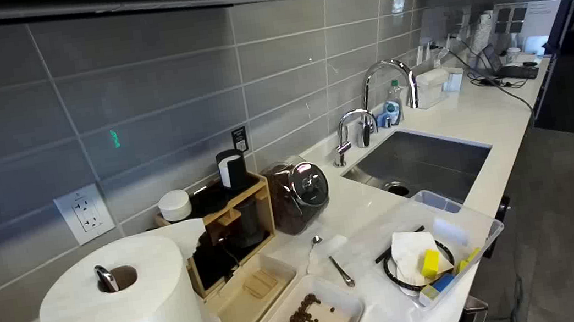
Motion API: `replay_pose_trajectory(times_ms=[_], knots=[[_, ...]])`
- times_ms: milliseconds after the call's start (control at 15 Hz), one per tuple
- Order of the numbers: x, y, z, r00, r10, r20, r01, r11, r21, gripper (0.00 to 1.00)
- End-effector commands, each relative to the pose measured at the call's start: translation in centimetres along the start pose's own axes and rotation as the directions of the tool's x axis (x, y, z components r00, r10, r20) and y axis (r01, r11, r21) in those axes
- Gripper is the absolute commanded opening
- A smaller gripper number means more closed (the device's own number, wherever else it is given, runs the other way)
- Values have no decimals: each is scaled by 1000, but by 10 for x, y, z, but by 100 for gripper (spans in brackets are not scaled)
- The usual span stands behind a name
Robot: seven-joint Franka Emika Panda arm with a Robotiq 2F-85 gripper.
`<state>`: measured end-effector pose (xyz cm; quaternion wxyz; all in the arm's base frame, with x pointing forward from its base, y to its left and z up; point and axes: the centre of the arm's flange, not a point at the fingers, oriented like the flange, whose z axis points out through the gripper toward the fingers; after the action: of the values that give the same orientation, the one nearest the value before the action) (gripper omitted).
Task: Grab a paper towel and place it onto the bowl
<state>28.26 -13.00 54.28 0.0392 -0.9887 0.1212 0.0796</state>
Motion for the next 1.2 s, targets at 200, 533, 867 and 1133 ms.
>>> replay_pose_trajectory(times_ms=[200,533,867,1133], knots=[[0,0,0,1000,0,0,0,1000,0,100],[0,0,0,1000,0,0,0,1000,0,100],[11,-13,1,999,-44,-10,44,999,10,100],[54,-97,9,964,-265,-35,266,964,22,100]])
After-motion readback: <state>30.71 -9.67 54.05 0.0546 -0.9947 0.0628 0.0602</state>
